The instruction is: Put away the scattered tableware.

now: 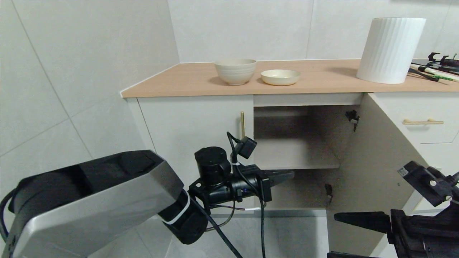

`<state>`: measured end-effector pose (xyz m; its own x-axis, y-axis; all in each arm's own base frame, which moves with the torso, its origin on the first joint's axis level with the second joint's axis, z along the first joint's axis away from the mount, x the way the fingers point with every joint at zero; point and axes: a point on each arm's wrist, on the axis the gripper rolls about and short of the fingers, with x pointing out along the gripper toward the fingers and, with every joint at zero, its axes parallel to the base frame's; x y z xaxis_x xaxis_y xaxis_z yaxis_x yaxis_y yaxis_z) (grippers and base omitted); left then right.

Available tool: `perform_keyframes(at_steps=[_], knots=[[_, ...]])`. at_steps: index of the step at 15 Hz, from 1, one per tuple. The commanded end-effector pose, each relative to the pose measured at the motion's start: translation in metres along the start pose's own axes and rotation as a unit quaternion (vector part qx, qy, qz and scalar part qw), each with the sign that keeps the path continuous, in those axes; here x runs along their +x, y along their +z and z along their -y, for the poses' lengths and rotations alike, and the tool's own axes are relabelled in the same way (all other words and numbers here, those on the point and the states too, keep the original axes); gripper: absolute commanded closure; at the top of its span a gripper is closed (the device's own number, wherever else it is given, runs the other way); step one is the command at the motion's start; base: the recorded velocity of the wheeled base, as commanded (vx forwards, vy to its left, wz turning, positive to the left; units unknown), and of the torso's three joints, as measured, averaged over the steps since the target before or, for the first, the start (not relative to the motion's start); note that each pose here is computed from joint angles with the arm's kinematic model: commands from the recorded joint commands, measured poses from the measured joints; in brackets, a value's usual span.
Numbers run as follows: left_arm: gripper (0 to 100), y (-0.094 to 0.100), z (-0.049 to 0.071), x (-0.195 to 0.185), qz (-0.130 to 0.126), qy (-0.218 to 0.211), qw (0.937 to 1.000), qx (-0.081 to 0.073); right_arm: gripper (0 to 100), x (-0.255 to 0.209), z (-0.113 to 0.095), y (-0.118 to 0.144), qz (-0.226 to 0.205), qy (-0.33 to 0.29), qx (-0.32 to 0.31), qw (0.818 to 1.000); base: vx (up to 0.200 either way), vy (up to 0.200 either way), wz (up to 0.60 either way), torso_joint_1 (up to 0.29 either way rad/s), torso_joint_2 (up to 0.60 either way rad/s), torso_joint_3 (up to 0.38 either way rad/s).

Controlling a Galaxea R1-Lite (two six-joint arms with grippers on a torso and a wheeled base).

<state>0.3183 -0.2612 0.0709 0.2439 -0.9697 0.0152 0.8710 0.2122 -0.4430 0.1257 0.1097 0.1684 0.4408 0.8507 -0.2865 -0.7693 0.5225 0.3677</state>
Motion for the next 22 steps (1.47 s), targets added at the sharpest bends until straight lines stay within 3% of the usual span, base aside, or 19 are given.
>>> perform_keyframes(at_steps=[1,3,5,7,9,10,12,14,15,18,22], knots=[[100,0.035,0.003,-0.034,0.018,0.039,0.9987,0.025,0,0.002,0.001,0.001,-0.002,-0.003,0.002,1.0,0.0,0.0,0.0,0.0,0.0,0.0],[100,0.057,0.018,-0.066,0.029,0.071,0.9967,0.027,0,0.004,0.002,0.001,-0.003,-0.01,0.003,1.0,0.0,0.0,0.0,0.0,0.0,0.0],[100,0.069,0.036,-0.11,0.031,0.111,0.9933,0.013,0,0.014,0.008,0.004,-0.005,-0.049,0.007,0.999,0.0,0.0,0.0,0.0,0.0,0.0],[100,0.076,0.054,-0.147,0.028,0.149,0.9884,-0.007,0,0.025,0.014,0.009,0.004,-0.113,0.008,0.994,0.0,0.0,0.0,0.0,0.0,0.0],[100,0.084,0.086,-0.187,0.008,0.2,0.9786,-0.05,0,0.03,0.016,0.019,0.011,-0.144,0.01,0.989,0.0,0.0,0.0,0.0,0.0,0.0],[100,0.085,0.094,-0.198,-0.004,0.217,0.9745,-0.057,0,0.028,0.016,0.021,-0.005,-0.153,0.017,0.988,0.0,0.0,0.0,0.0,0.0,0.0],[100,0.083,0.104,-0.211,-0.02,0.243,0.9691,-0.037,0,0.023,0.017,0.029,-0.009,-0.168,0.024,0.985,0.0,0.0,0.0,0.0,0.0,0.0],[100,0.085,0.116,-0.218,-0.012,0.271,0.9621,-0.03,0,0.019,0.02,0.043,0.01,-0.181,0.026,0.983,0.0,0.0,0.0,0.0,0.0,0.0],[0,0.087,0.122,-0.223,-0.007,0.275,0.961,-0.028,0,0.019,0.022,0.05,0.021,-0.186,0.026,0.982,0.0,0.0,0.0,0.0,0.0,0.0],[0,0.094,0.131,-0.234,0.013,0.287,0.9576,-0.017,0,0.025,0.027,0.081,0.048,-0.197,0.025,0.979,0.0,0.0,0.0,0.0,0.0,0.0],[0,0.107,0.134,-0.235,0.033,0.294,0.9554,0.001,0,0.042,0.044,0.096,0.019,-0.219,0.042,0.975,0.0,0.0,0.0,0.0,0.0,0.0]])
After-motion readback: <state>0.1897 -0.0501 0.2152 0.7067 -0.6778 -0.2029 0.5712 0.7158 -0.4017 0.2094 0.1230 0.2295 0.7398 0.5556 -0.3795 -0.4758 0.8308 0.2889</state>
